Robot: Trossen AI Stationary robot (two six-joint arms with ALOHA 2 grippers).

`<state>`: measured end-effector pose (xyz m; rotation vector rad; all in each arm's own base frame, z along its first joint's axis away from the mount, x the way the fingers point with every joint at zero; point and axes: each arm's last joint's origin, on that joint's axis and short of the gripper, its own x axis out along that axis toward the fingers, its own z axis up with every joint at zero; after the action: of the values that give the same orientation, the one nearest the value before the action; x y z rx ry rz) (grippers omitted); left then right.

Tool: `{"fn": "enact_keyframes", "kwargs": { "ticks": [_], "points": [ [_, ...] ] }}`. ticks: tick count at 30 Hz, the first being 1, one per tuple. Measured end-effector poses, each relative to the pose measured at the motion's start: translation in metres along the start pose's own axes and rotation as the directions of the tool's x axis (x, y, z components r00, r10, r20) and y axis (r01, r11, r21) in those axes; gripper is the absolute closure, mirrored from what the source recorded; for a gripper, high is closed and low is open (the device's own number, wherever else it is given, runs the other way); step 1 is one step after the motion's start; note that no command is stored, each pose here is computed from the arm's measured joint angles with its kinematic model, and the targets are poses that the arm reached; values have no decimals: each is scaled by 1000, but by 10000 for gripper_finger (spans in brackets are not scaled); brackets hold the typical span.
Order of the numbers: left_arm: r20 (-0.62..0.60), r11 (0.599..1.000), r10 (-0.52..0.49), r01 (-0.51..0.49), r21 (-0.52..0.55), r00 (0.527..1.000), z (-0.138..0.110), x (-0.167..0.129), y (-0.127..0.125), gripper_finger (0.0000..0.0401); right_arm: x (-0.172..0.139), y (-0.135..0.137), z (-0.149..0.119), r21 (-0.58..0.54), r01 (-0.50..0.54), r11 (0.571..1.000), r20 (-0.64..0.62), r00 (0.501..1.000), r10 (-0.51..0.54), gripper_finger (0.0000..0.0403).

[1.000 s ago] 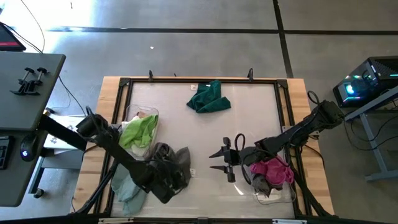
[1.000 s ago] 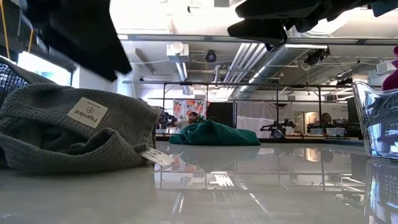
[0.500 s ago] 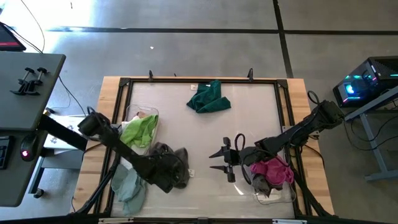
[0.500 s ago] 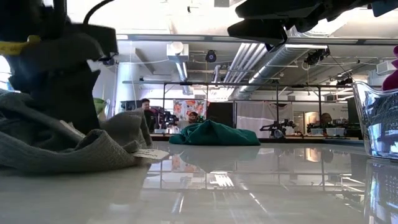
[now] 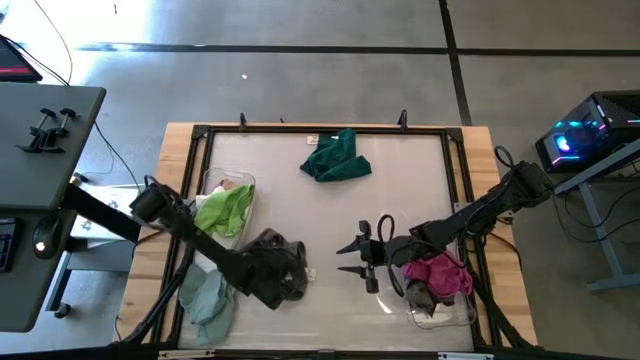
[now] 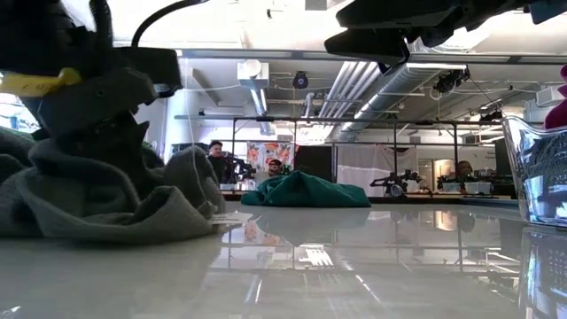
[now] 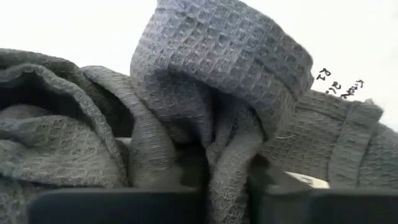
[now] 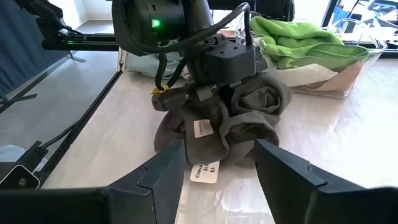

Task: Sort towels by color in basket
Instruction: Put the gray towel into the right transparent bin

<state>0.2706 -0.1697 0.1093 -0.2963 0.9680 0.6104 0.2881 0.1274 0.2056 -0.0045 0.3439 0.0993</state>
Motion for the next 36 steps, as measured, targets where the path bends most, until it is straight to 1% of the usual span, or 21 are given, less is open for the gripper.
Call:
{"fn": "enact_keyframes", "kwargs": {
  "ticks": [1, 2, 4, 6, 10, 14, 18, 22, 25, 30, 34, 36],
  "points": [
    [5, 1000, -13, 13, -3, 1000, 1, 0, -1, 375, 0, 0, 0, -1, 0, 1000, -2, 1000, 0, 213],
    [10, 1000, -23, 23, -10, 1000, 3, 0, -3, 385, 0, 0, 0, -1, 0, 1000, -3, 1000, 0, 213],
    [23, 999, -39, 39, -8, 999, 7, -2, -7, 385, 0, 0, -1, -3, 1, 1000, -6, 1000, -1, 213],
    [41, 999, -42, 40, 28, 998, 12, -5, -12, 381, 0, 0, -1, -4, 1, 1000, -9, 1000, -1, 213],
    [61, 993, -89, 83, 88, 994, 25, -15, -26, 392, 0, 0, -2, 3, 3, 1000, -20, 1000, -3, 213],
    [98, 989, -108, 97, 113, 989, 40, -24, -35, 395, 4, 1, -8, 1, -1, 1000, -44, 999, 1, 213],
    [147, 988, -105, 87, 125, 984, 53, -29, -39, 395, 16, 3, -20, -50, -12, 999, -58, 998, 9, 206],
    [155, 990, -98, 80, 119, 983, 62, -32, -39, 395, 30, 5, -27, -138, -13, 990, -2, 1000, 13, 182],
    [151, 990, -84, 65, 122, 985, 63, -31, -38, 395, 36, 4, -26, -197, 0, 980, 63, 998, 13, 158],
    [156, 996, -46, 32, 89, 987, 62, -30, -34, 395, 39, -1, -24, -288, 16, 958, 96, 995, 12, 122],
    [188, 998, -38, 27, 62, 981, 64, -33, -33, 395, 40, -3, -24, -342, 18, 940, 96, 995, 15, 112],
    [200, 998, -43, 34, 48, 979, 66, -37, -32, 395, 40, -3, -25, -348, 19, 937, 90, 996, 13, 112]
  ]
}}
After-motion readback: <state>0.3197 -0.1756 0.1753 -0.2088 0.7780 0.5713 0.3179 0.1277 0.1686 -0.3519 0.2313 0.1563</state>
